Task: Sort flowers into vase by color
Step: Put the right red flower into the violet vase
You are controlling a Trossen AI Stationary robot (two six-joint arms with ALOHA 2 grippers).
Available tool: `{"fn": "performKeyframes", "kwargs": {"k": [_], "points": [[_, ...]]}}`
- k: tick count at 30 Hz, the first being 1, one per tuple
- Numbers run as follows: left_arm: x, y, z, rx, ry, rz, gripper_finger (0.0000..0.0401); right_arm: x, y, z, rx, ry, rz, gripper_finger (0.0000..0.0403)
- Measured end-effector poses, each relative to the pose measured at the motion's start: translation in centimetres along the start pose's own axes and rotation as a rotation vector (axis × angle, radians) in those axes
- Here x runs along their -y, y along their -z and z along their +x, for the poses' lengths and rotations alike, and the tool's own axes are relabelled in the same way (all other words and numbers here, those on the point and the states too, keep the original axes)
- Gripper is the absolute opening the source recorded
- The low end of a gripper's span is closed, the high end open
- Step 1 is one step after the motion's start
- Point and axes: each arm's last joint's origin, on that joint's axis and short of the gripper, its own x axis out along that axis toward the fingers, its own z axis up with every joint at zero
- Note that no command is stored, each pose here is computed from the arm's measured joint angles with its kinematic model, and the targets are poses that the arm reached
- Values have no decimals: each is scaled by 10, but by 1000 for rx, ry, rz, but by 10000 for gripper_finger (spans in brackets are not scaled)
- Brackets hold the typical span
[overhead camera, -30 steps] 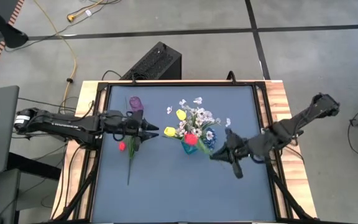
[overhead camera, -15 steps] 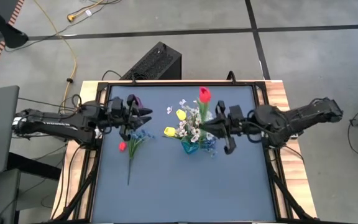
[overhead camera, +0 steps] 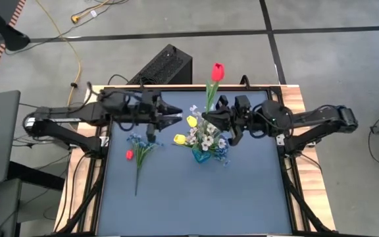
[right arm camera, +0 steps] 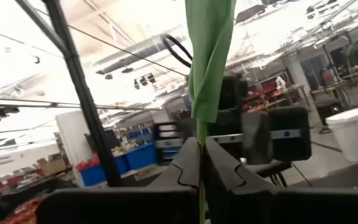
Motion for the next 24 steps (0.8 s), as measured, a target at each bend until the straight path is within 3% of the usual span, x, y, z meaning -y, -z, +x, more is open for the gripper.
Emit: {"fn": "performKeyframes", "kwargs": {"k": [11,24], "points": [[-3,11,51,-84,71,-21,132,10,-2,1,11,54,-45,31],[-9,6,52,-71,42,-94,132,11,2,0,-29,69,-64,32]]}}
